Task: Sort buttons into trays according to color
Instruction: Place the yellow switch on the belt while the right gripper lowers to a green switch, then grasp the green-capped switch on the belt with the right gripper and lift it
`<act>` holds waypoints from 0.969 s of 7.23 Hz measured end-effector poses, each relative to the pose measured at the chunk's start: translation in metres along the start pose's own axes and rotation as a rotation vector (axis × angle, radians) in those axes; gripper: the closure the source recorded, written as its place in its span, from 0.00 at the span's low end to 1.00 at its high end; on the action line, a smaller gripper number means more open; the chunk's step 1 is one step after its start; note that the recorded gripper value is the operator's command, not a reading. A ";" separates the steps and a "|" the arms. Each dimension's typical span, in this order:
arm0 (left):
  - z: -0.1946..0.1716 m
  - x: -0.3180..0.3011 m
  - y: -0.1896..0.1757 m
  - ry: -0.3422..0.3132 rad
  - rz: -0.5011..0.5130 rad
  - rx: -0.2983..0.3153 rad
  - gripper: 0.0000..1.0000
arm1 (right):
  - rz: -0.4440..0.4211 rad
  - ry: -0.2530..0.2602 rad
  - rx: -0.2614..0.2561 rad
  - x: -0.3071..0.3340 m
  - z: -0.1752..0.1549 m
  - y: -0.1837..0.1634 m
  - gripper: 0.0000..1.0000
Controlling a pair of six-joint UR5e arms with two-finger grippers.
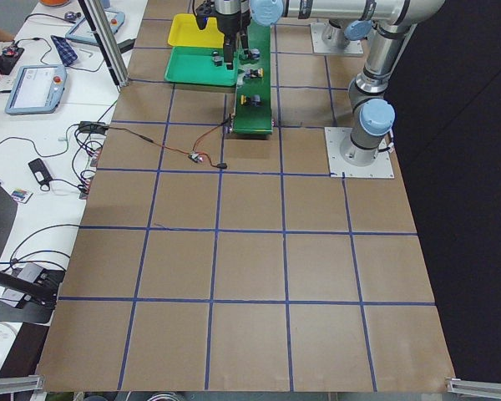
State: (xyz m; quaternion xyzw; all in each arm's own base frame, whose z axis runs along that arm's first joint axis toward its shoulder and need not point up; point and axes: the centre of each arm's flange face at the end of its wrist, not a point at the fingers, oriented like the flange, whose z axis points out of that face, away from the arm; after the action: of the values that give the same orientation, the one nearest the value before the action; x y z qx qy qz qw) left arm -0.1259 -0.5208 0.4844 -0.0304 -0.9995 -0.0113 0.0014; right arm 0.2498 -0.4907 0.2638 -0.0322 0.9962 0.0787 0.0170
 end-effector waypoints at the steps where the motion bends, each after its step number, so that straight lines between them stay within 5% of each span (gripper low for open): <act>1: 0.001 -0.004 -0.005 0.001 -0.006 0.000 0.00 | 0.006 0.009 -0.014 0.001 0.007 0.001 0.83; 2: 0.003 -0.011 -0.006 -0.001 -0.017 -0.003 0.00 | 0.014 0.021 -0.028 0.004 0.014 0.004 1.00; 5: 0.008 -0.022 -0.012 0.007 -0.039 -0.010 0.00 | 0.040 0.038 -0.065 0.008 0.020 0.011 1.00; 7: 0.009 -0.023 -0.012 0.006 -0.041 -0.012 0.00 | 0.066 0.080 -0.018 0.013 0.001 0.008 1.00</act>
State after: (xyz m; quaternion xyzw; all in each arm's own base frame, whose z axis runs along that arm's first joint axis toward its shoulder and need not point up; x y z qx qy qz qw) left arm -0.1035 -0.5344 0.4755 -0.0100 -0.9998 -0.0172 0.0042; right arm 0.2362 -0.4839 0.2632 -0.0028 0.9959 0.0866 -0.0260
